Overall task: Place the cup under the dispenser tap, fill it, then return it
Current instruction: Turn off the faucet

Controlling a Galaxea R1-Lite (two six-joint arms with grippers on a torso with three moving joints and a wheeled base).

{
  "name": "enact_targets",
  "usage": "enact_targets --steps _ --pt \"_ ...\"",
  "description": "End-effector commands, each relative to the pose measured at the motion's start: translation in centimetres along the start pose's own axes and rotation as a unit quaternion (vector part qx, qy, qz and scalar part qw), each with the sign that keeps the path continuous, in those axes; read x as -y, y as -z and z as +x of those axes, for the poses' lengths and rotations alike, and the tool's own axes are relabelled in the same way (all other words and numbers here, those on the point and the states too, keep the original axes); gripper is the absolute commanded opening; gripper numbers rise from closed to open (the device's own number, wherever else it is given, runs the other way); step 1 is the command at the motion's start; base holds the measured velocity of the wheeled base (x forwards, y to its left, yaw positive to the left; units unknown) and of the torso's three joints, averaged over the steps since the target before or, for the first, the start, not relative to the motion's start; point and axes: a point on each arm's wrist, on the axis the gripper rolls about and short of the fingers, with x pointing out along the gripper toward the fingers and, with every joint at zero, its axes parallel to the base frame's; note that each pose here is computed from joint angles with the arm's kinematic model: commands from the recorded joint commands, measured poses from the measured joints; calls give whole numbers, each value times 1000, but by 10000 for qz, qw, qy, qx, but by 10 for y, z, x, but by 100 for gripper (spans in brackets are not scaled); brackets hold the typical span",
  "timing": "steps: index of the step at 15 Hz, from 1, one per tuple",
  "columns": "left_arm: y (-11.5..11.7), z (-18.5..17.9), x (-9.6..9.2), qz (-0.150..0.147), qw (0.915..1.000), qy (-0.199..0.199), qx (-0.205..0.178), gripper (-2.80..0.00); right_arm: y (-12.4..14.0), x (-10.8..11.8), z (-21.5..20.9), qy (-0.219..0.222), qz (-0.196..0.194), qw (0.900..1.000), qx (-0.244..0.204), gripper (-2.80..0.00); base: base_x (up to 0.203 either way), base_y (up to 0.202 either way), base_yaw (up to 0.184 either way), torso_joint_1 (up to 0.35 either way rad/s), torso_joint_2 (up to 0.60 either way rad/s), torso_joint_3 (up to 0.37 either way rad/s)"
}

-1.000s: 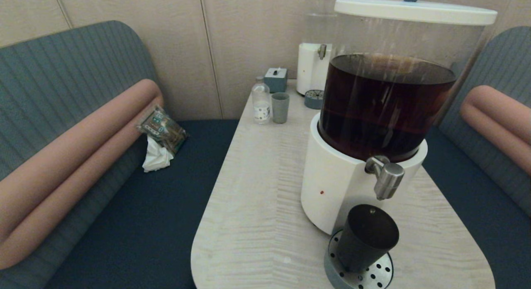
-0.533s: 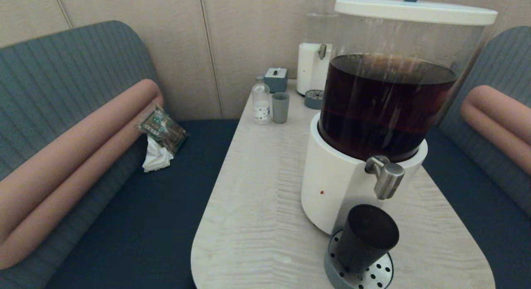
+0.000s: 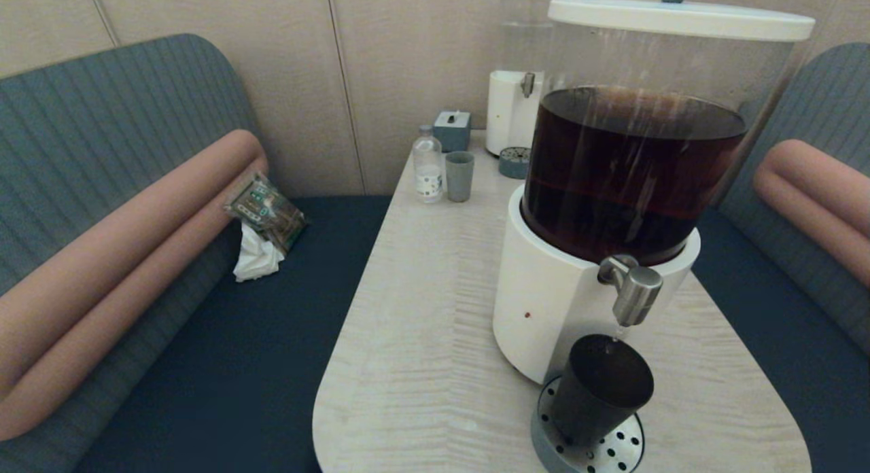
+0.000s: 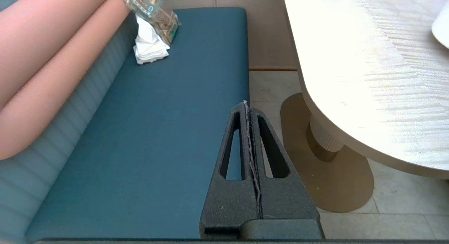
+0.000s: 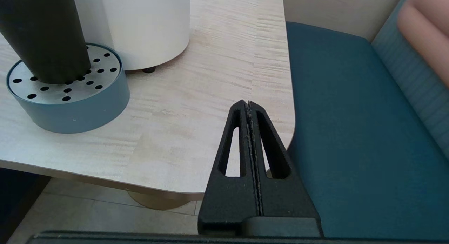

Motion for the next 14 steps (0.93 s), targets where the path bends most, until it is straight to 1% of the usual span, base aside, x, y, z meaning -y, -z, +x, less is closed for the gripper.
enact_targets --steps 1,5,8,14 --pt "0 0 0 0 10000 1 -2 -280 2 0 0 -1 -5 10000 -19 -280 0 0 0 0 0 0" --pt "0 0 0 0 10000 1 -1 -280 2 0 0 7 139 9999 -19 -280 0 0 0 0 0 0" --pt "0 0 0 0 10000 1 -5 -280 1 0 0 31 363 9993 -5 -280 0 0 0 0 0 0" --pt "0 0 0 0 10000 1 -6 -280 1 0 0 31 370 9993 -5 -280 0 0 0 0 0 0"
